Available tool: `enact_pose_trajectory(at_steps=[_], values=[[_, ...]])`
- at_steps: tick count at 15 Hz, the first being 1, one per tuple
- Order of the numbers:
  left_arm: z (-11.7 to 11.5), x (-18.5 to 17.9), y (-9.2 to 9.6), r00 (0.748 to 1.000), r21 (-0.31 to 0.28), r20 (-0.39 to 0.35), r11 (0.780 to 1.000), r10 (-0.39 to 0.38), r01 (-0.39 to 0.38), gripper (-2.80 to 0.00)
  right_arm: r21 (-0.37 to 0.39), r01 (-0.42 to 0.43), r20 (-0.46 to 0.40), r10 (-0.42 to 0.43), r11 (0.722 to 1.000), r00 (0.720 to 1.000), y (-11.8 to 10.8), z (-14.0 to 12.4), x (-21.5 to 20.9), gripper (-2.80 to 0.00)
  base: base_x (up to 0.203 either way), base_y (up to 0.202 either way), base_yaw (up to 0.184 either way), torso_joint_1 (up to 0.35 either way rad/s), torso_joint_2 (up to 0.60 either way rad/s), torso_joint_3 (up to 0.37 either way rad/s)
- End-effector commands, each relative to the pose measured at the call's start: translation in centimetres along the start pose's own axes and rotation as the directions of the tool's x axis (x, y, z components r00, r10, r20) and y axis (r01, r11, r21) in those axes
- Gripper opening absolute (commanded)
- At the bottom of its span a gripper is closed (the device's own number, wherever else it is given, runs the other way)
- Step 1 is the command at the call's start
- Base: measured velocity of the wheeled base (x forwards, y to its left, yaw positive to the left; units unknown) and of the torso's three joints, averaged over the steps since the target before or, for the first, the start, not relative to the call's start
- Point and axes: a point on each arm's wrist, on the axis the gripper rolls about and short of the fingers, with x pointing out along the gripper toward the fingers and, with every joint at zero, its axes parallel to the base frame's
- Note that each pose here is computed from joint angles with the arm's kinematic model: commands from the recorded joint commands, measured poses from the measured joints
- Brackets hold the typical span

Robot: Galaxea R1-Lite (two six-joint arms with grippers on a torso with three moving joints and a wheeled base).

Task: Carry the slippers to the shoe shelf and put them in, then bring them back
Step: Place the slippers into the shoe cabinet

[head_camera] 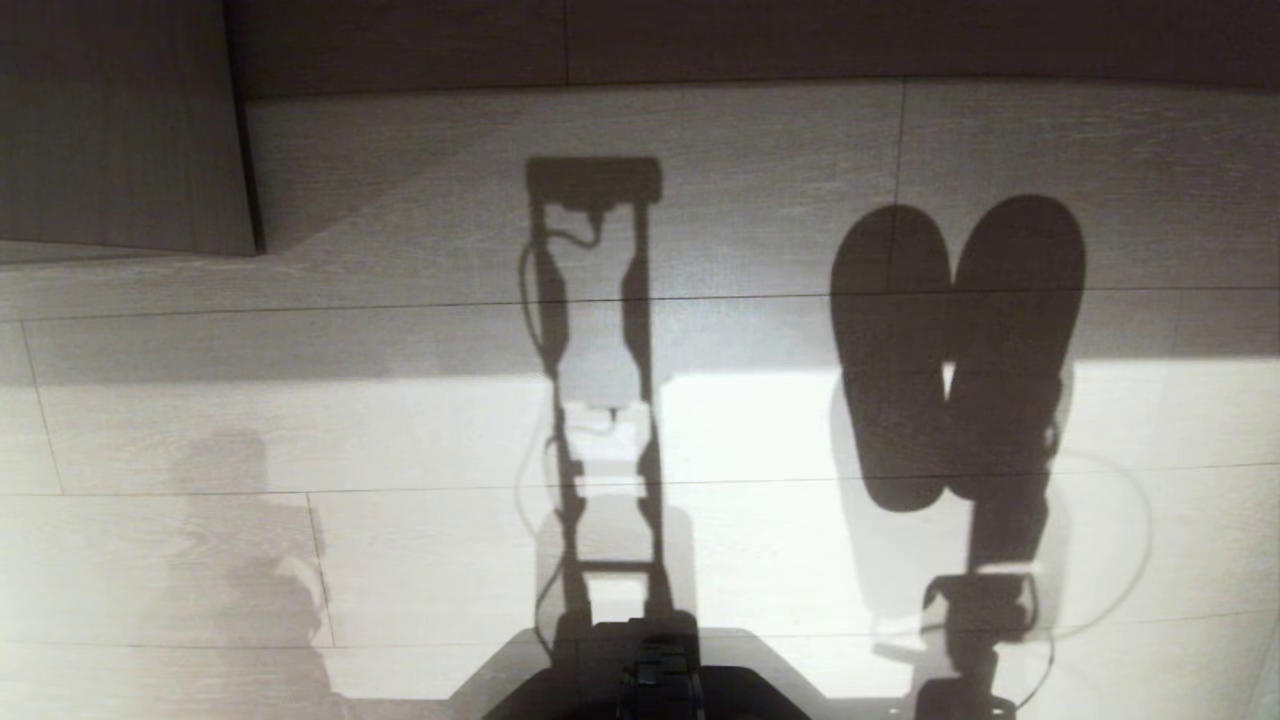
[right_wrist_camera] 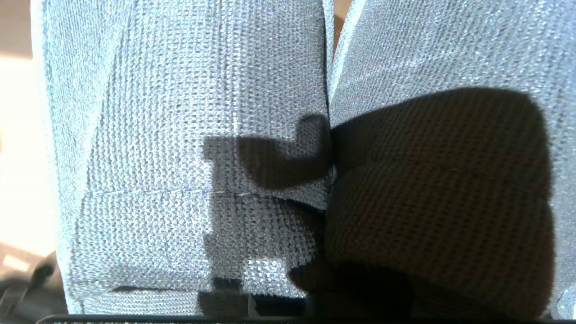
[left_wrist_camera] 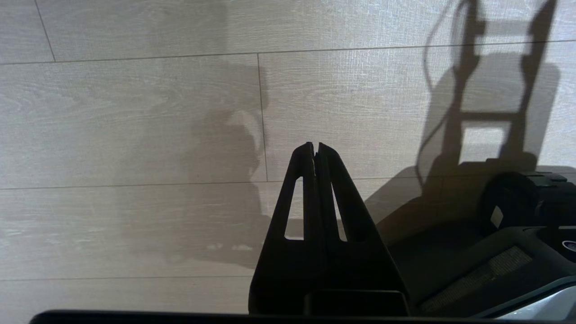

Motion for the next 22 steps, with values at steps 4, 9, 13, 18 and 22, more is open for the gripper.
enact_pose_trajectory(at_steps=[4,9,13,18,22], values=[[0.0,0.0,0.0,1.0,-0.001,0.001,1.0,0.0,0.0,-2.8,-0.009,-0.014,0.01,0.015,1.0,1.0,1.2,-5.5,-3.3,-2.8,0.0,0.0,0.0,0.0,0.0,0.0],[0.0,0.0,0.0,1.0,-0.001,0.002,1.0,-0.001,0.001,-2.8,0.012,0.033,-0.097,-0.032,0.999,0.995,1.4,-10.2,-3.7,-2.8,0.0,0.0,0.0,0.0,0.0,0.0],[0.0,0.0,0.0,1.0,-0.001,0.0,1.0,-0.001,0.001,-2.8,-0.007,0.183,-0.17,-0.182,0.983,0.969,1.1,-11.2,-3.8,-2.8,0.0,0.0,0.0,0.0,0.0,0.0],[0.0,0.0,0.0,1.0,-0.002,-0.001,1.0,0.001,-0.001,-2.8,-0.015,0.195,-0.248,-0.193,0.981,0.949,1.1,-12.2,-3.9,-2.8,0.0,0.0,0.0,0.0,0.0,0.0],[0.0,0.0,0.0,1.0,-0.002,0.0,1.0,0.002,-0.002,-2.8,-0.013,0.196,-0.248,-0.193,0.981,0.949,1.1,-12.2,-3.9,-2.8,0.0,0.0,0.0,0.002,0.0,0.038]])
